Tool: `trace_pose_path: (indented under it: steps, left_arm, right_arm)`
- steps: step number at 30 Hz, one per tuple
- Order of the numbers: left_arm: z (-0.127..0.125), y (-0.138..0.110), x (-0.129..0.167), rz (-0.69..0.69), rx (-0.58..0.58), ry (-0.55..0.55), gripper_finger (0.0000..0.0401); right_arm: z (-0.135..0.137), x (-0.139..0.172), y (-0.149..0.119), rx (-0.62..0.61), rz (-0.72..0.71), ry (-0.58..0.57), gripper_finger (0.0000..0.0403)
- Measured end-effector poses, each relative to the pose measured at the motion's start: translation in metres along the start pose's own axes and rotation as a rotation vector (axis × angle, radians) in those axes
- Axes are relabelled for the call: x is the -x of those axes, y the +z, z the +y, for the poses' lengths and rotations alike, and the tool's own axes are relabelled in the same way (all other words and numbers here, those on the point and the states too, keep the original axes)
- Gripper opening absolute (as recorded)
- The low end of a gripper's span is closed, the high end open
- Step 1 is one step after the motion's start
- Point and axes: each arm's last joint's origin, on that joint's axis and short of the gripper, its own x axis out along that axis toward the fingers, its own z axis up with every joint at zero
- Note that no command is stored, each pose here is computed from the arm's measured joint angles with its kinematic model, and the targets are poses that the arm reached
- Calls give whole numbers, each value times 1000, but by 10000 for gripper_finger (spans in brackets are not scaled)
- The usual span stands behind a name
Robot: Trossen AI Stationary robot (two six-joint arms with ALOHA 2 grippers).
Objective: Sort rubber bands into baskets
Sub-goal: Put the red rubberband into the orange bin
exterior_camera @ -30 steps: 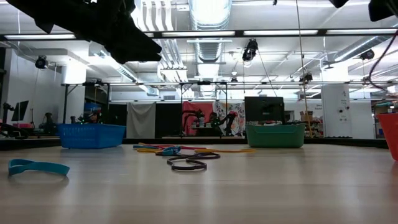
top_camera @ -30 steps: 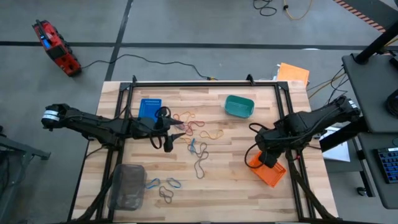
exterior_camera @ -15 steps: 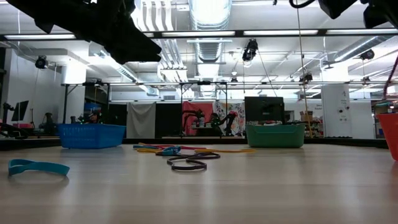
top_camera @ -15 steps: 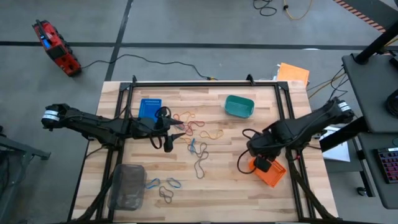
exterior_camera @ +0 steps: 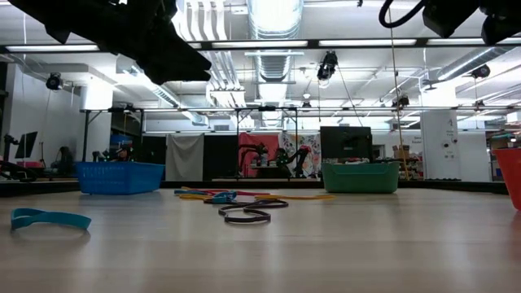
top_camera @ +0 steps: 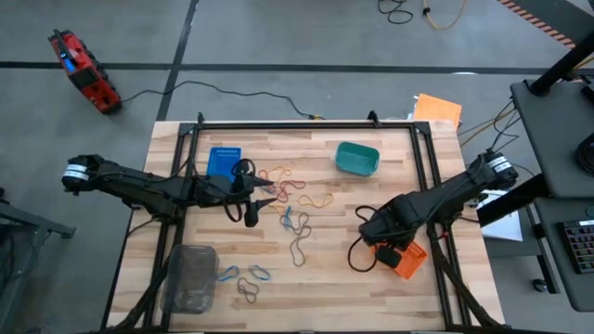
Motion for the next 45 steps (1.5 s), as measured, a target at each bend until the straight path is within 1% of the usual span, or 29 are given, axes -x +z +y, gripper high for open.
trace_pose_path:
  steps: [7, 13, 17, 22, 29, 37, 45]
  left_arm:
    - [0, -1, 0, 9, 8, 0, 223]
    - [0, -1, 0, 9, 8, 0, 223]
    - [0, -1, 0, 11, 8, 0, 223]
    - [0, -1, 0, 13, 7, 0, 223]
    - [0, -1, 0, 15, 7, 0, 223]
    - [0, -2, 0, 15, 7, 0, 223]
    - [0, -2, 0, 16, 7, -1, 223]
  right_arm:
    - [2, -9, 5, 59, 14, -34, 9]
    - [-3, -23, 7, 64, 34, -63, 9]
    - [-6, -35, 10, 74, 19, -39, 9]
    - [-5, -50, 15, 94, -4, 21, 9]
    - [-6, -64, 19, 111, -21, 51, 9]
    - [-9, -70, 19, 105, -9, 36, 9]
    - [-6, -70, 23, 101, -83, 46, 10]
